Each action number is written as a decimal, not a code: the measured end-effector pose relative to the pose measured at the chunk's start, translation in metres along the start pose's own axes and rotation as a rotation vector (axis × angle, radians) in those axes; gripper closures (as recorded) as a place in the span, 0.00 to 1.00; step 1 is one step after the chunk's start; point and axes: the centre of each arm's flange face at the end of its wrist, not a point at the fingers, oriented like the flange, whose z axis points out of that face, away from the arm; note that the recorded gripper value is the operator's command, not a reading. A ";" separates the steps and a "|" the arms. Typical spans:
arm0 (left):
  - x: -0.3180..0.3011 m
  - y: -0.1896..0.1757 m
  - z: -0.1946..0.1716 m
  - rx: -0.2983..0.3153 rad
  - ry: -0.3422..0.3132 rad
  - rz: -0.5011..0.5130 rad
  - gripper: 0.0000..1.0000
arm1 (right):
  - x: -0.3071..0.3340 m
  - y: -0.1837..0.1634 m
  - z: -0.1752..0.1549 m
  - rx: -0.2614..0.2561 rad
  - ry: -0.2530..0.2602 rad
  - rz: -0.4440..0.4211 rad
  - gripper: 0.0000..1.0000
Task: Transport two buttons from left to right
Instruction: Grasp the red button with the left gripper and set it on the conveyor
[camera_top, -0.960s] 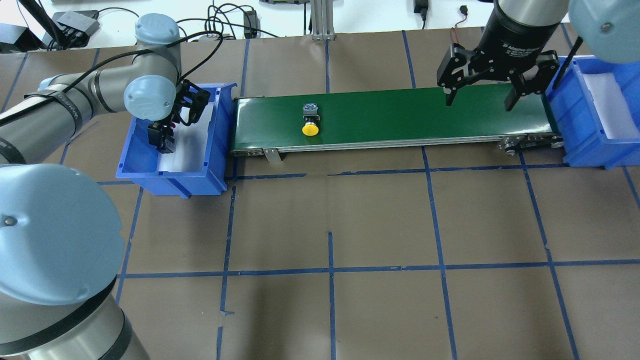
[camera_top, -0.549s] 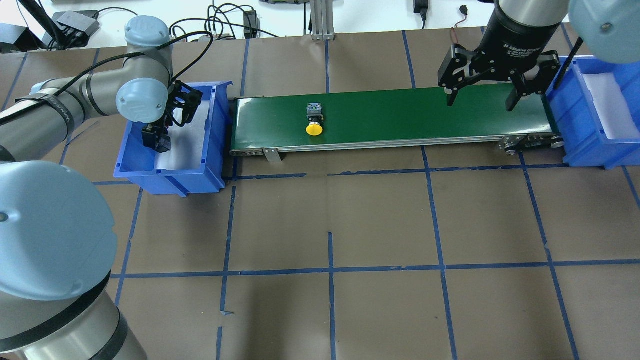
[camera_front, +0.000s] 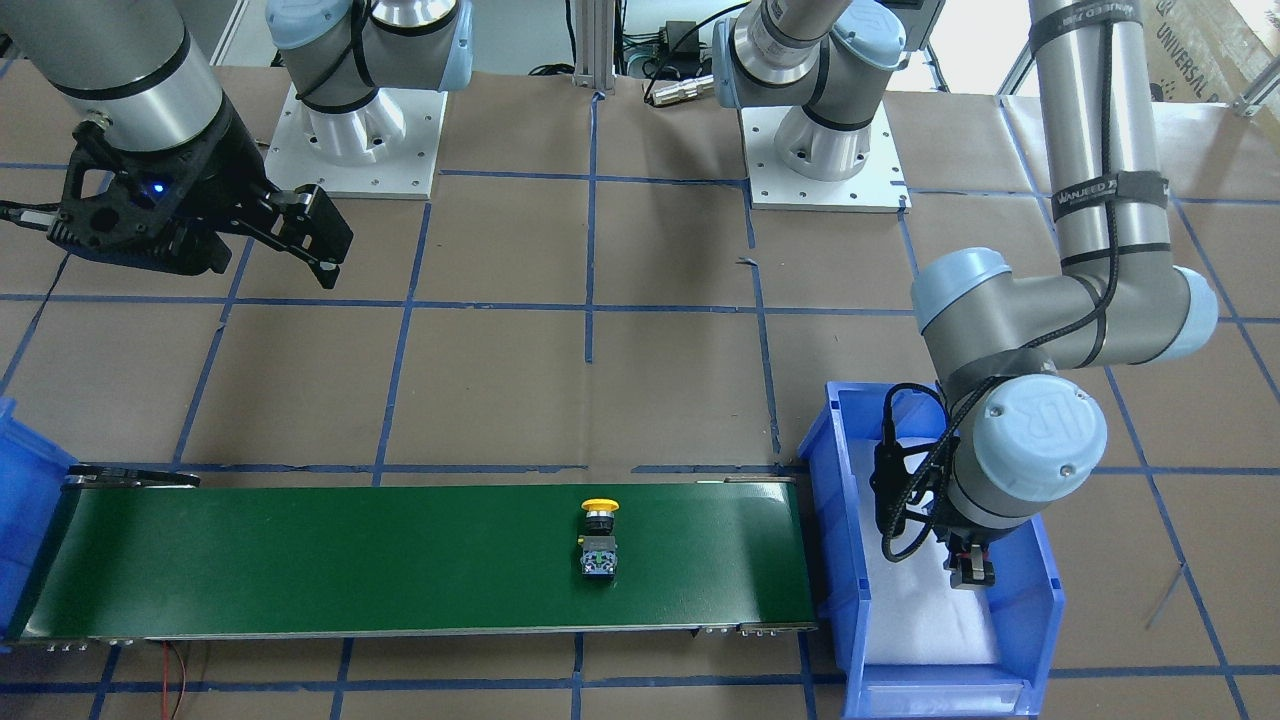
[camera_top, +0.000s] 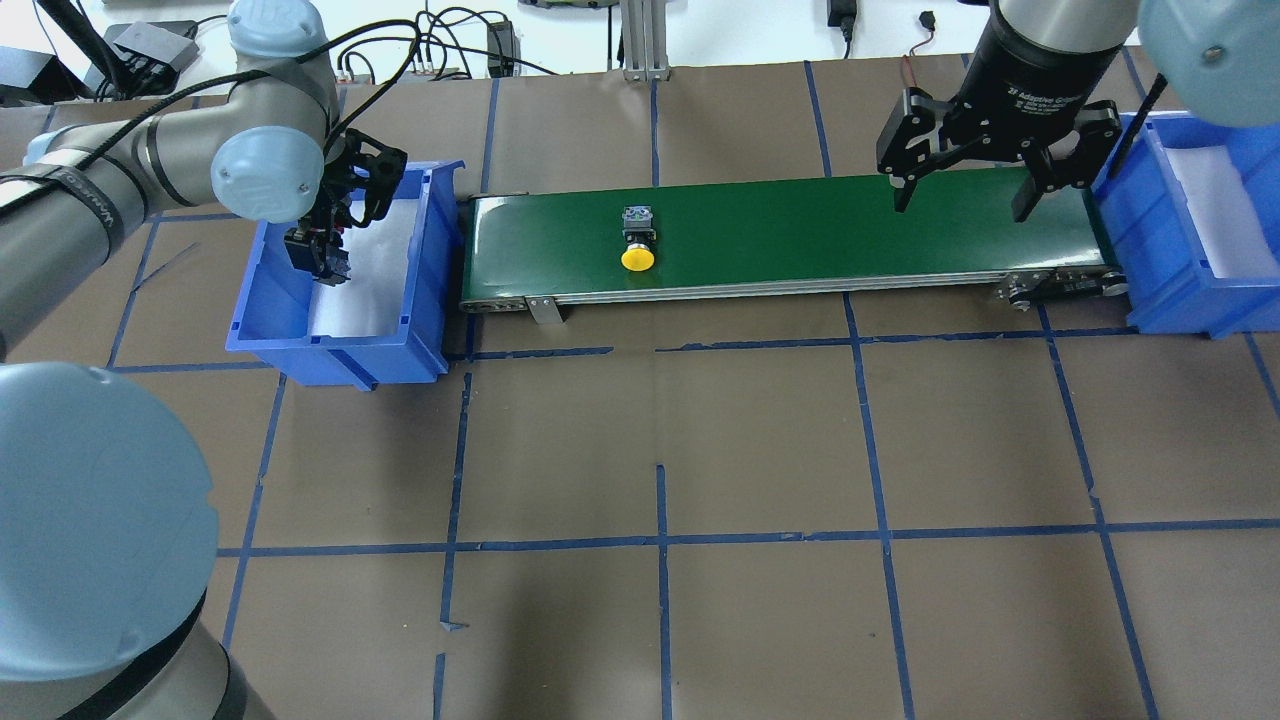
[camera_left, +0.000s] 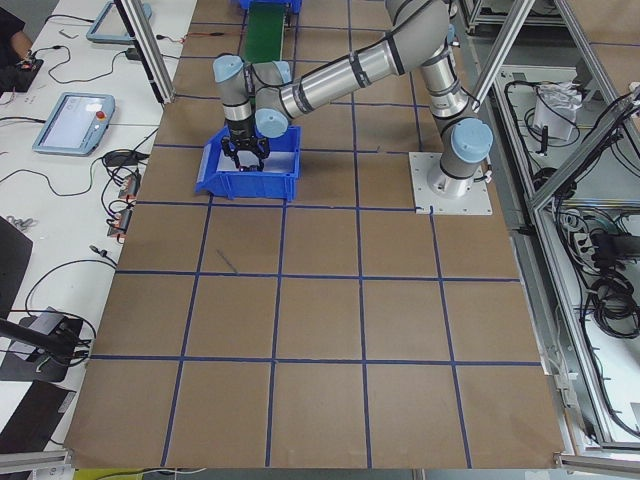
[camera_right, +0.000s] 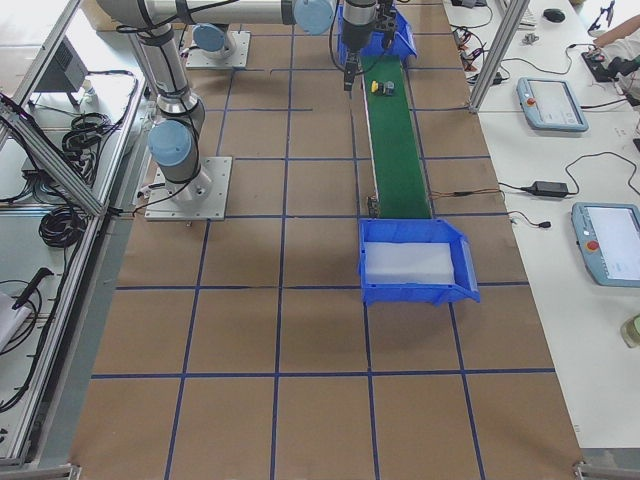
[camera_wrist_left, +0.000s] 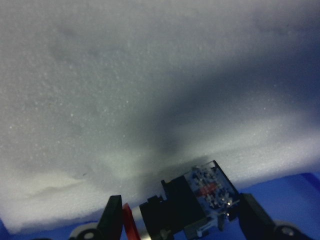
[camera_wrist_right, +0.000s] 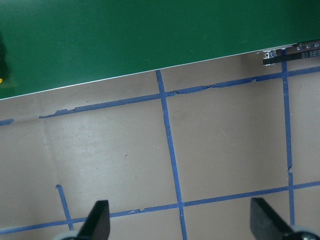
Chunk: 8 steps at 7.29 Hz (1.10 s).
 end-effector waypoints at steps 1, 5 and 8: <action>0.013 -0.003 -0.037 0.066 -0.003 0.006 0.46 | 0.000 0.000 0.000 0.000 0.000 0.000 0.00; 0.034 -0.035 -0.132 0.373 0.015 0.037 0.45 | 0.001 0.000 0.000 0.001 0.000 0.001 0.00; -0.015 -0.131 -0.093 0.394 -0.073 0.155 0.44 | 0.002 -0.001 0.001 -0.003 0.002 0.003 0.00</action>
